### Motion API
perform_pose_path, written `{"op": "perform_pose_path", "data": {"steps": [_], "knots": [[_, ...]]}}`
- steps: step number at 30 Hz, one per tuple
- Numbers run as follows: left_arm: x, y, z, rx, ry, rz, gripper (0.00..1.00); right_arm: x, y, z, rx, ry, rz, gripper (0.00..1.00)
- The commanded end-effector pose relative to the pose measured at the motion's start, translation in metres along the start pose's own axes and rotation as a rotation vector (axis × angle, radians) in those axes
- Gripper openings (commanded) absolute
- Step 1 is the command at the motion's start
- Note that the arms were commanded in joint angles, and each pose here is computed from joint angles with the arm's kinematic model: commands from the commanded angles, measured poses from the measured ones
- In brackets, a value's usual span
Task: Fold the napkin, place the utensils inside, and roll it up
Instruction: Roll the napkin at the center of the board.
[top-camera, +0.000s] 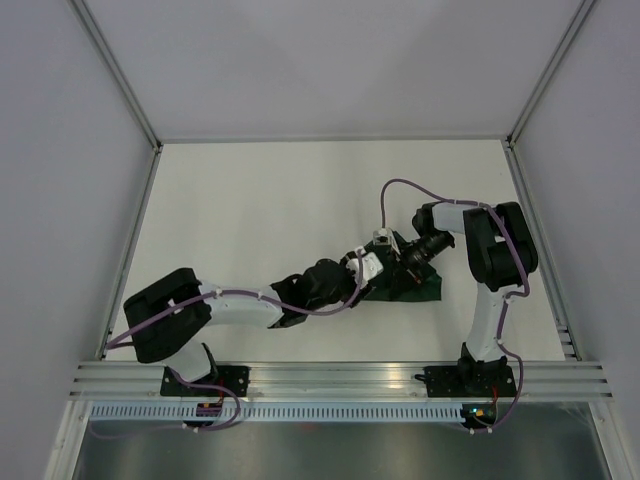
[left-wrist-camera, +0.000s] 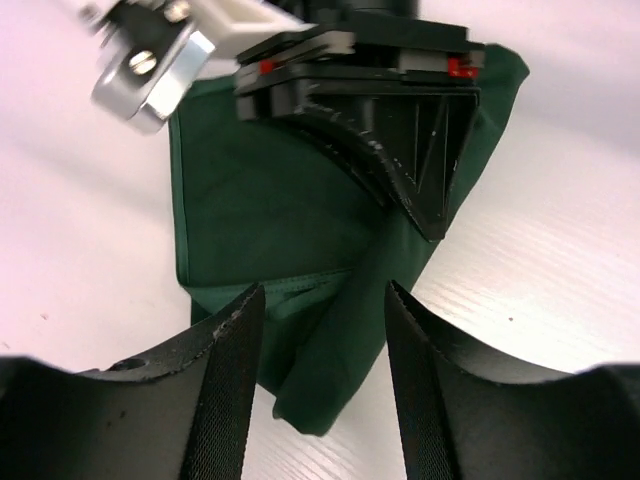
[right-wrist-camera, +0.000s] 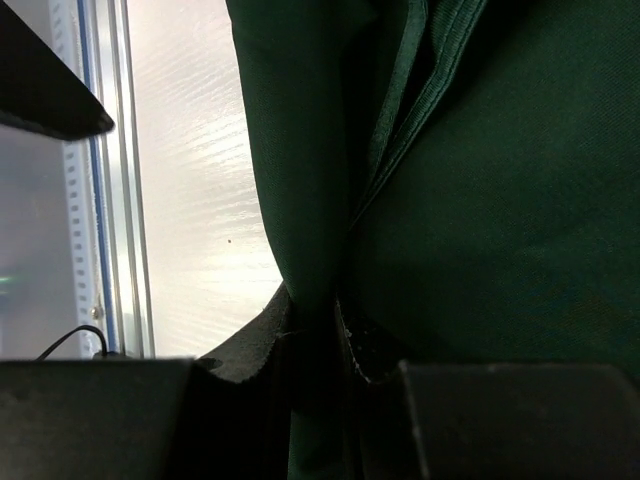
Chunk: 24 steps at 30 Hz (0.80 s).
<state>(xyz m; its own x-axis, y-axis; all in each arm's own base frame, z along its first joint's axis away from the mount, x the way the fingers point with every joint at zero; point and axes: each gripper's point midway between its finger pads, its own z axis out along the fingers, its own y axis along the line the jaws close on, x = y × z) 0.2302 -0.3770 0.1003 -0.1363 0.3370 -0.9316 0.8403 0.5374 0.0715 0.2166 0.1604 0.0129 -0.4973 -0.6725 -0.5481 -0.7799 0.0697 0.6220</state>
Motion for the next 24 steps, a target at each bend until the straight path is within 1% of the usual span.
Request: {"op": "perform_pose_path", "data": {"steps": [1,2,3,6,7,9,13,15,17,19,23,24], "knots": [[-0.014,0.004,0.010,-0.070,-0.045,0.334,0.57,0.012,-0.018,0.003,0.014,0.047,-0.072,0.11],[-0.016,-0.001,0.012,-0.056,-0.047,0.407,0.57,0.013,-0.018,0.003,0.014,0.049,-0.069,0.11],[-0.016,-0.015,0.013,-0.021,-0.055,0.453,0.59,0.013,-0.019,0.004,0.011,0.050,-0.065,0.11],[-0.005,-0.039,0.020,0.052,-0.048,0.594,0.63,0.013,-0.020,0.004,0.006,0.052,-0.054,0.11],[0.003,-0.044,0.023,0.071,-0.028,0.636,0.63,0.013,-0.021,0.004,0.006,0.053,-0.054,0.11],[0.008,-0.051,0.027,0.110,-0.016,0.653,0.65,0.014,-0.022,0.004,0.006,0.052,-0.050,0.11],[0.016,-0.056,0.034,0.139,-0.002,0.687,0.66,0.014,-0.022,0.004,0.007,0.054,-0.047,0.11],[0.019,-0.054,0.040,0.137,-0.001,0.707,0.66,0.013,-0.022,0.004,0.006,0.052,-0.045,0.11],[0.018,-0.052,0.045,0.135,-0.003,0.703,0.66,0.013,-0.023,0.004,0.006,0.052,-0.043,0.11],[0.026,-0.048,0.050,0.150,0.015,0.690,0.66,0.014,-0.023,0.004,0.005,0.054,-0.041,0.11],[0.044,-0.052,0.055,0.221,0.074,0.676,0.64,0.014,-0.023,0.004,0.005,0.054,-0.040,0.11],[0.047,-0.056,0.056,0.249,0.080,0.669,0.61,0.014,-0.023,0.004,0.004,0.053,-0.040,0.11]]}}
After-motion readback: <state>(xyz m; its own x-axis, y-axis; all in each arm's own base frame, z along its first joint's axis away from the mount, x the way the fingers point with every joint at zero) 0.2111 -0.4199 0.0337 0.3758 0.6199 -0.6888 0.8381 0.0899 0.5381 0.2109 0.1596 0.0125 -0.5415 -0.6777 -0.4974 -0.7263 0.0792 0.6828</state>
